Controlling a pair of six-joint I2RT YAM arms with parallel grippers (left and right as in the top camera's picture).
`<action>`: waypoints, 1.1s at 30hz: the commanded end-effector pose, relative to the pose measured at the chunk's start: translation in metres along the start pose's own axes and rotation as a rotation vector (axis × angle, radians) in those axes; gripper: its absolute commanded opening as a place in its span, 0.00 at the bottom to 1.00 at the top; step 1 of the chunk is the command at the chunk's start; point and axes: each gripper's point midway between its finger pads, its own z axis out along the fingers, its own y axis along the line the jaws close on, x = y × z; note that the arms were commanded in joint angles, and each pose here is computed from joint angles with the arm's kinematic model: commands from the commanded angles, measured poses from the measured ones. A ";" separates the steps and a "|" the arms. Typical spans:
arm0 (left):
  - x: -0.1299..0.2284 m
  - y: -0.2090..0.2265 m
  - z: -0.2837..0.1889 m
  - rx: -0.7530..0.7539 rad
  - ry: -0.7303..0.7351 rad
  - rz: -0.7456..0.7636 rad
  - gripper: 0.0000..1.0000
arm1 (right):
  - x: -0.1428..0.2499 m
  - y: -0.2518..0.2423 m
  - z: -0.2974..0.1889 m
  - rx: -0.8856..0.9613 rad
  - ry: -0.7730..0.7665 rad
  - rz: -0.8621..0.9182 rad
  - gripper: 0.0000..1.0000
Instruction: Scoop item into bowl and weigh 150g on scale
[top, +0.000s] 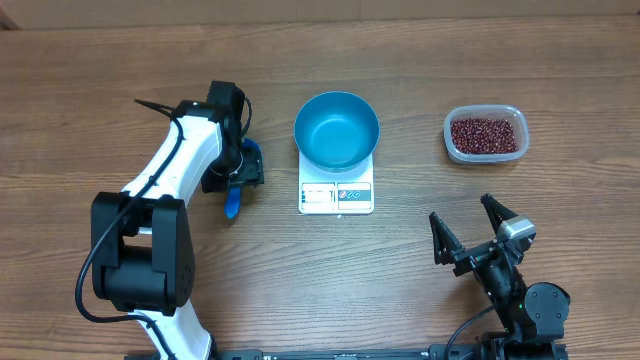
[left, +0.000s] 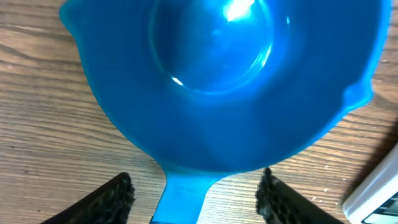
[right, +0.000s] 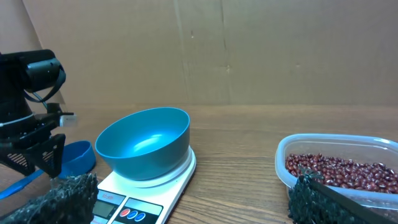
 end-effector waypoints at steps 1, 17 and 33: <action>0.002 -0.002 -0.004 0.013 -0.017 0.018 0.61 | 0.003 0.001 0.000 -0.005 0.000 0.004 1.00; 0.010 -0.011 0.000 0.039 0.004 0.069 0.59 | 0.003 0.001 0.000 -0.006 0.000 0.004 1.00; -0.006 -0.001 0.011 -0.020 -0.086 0.057 0.47 | 0.003 0.001 0.000 -0.006 0.000 0.003 1.00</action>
